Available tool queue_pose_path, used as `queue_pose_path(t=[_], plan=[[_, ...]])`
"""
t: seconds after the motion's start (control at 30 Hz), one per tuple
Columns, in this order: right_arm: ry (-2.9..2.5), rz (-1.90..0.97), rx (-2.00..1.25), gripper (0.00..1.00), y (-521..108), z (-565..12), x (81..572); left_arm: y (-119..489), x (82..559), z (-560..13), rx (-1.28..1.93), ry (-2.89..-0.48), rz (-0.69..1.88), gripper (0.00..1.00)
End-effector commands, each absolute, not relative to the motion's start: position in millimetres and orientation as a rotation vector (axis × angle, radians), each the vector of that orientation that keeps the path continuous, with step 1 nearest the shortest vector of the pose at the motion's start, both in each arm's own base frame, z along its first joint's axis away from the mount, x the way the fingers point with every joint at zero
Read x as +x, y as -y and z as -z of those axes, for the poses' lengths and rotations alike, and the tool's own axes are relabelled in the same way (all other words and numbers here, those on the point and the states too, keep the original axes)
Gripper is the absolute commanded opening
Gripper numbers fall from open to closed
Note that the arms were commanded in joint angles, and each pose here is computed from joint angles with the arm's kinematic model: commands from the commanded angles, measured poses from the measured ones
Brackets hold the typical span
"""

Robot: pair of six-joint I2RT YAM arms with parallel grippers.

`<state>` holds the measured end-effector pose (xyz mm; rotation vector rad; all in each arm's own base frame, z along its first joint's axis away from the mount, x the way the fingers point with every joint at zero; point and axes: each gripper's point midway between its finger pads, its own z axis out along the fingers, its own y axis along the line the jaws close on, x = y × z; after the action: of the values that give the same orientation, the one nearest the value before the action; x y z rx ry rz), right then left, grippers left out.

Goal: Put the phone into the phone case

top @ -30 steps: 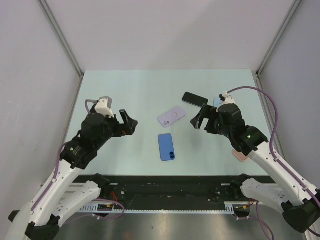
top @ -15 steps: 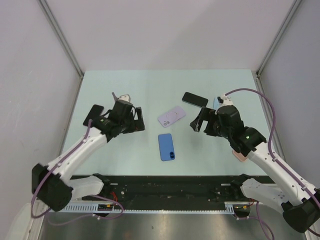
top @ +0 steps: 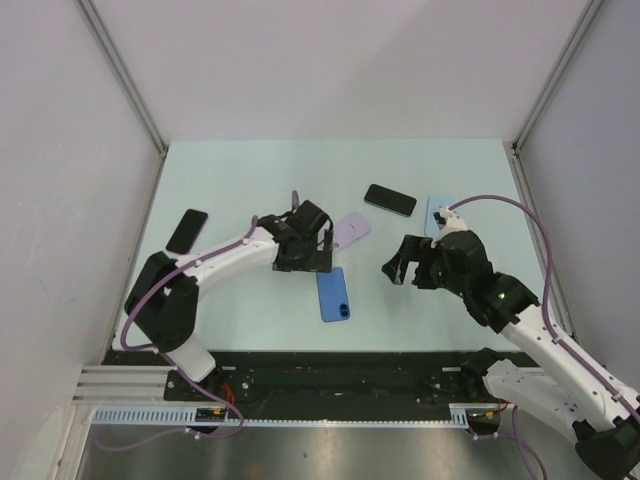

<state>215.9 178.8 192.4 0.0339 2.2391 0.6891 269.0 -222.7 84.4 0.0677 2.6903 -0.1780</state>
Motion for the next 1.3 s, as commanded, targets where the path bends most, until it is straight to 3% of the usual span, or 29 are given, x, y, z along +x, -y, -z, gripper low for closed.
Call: queue_pose_path(t=[0.0,0.33,1.27], plan=[[-2.147,-0.717,-0.02,1.0,-173.7,-206.3,208.3,259.1,275.0,-86.2,0.114,-2.678,0.251,1.0],[-2.028,-0.772,-0.004,1.0,-162.1,-232.5,194.1,276.3,276.6,-84.3,0.151,-2.678,0.25,1.0],[-2.09,-0.732,0.025,1.0,-157.3,-210.5,192.3,289.6,262.0,-24.7,0.188,-2.795,0.144,1.0]])
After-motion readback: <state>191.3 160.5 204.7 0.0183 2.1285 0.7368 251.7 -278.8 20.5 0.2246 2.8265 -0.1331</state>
